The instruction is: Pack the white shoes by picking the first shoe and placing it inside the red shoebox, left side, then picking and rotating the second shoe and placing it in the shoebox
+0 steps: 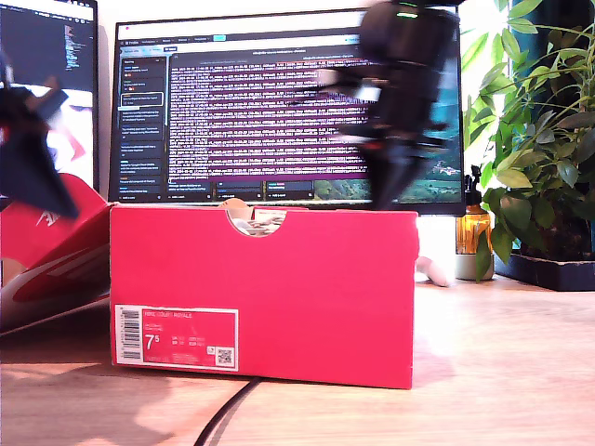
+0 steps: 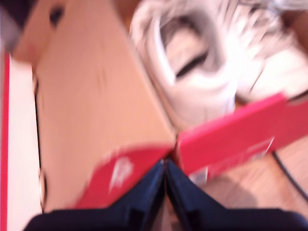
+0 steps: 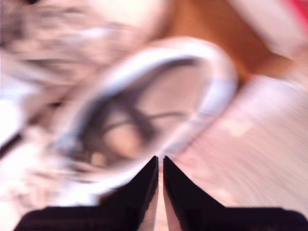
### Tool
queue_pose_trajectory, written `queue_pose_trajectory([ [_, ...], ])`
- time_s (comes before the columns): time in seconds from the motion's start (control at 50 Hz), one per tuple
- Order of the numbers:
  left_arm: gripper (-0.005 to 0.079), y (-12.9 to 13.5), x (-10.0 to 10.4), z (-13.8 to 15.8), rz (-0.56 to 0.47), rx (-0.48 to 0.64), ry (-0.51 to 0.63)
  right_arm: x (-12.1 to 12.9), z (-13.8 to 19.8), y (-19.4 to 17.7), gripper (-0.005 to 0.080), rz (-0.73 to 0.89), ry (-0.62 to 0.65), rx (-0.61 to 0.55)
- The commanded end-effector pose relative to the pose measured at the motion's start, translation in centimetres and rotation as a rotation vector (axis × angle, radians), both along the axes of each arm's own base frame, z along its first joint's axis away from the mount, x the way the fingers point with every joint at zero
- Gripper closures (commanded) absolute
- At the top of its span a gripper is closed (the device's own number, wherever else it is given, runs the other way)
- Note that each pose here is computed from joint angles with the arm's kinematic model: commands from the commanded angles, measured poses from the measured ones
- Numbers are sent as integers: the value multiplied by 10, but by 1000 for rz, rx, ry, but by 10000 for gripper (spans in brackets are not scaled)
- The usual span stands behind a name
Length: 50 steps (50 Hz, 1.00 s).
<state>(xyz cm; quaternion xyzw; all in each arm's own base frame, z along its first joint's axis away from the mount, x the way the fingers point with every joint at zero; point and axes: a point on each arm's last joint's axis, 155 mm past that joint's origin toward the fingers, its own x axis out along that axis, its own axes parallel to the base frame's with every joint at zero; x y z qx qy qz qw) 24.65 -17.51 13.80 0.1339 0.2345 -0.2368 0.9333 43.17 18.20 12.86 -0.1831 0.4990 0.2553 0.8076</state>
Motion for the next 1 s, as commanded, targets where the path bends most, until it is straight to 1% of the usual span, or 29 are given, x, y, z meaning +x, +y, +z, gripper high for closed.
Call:
queue_pose_trajectory([
  [0.0,761,-5,5,10,-29,-24,-30,-6,23,7,762,10,-37,34],
  [0.12,761,-2,17,24,-34,-57,-77,-5,32,1,762,-21,-50,47],
  [0.24,761,8,27,26,-32,-70,-81,-6,44,-4,762,-33,-72,59],
  [0.28,761,9,29,27,-48,-68,-87,-6,48,-5,762,-34,-81,62],
  [0.5,761,26,48,48,-54,-154,-145,-12,64,-19,762,-74,-144,95],
  [0.66,761,35,53,57,-71,-197,-168,-22,68,-34,762,-123,-227,140],
  [0.7,761,35,54,59,-80,-206,-170,-25,64,-38,762,-135,-245,151],
  [0.78,761,41,57,58,-63,-206,-169,-36,62,-46,762,-145,-285,162],
  [0.98,761,57,63,52,-4,-199,-156,-49,68,-79,762,-236,-456,153],
])
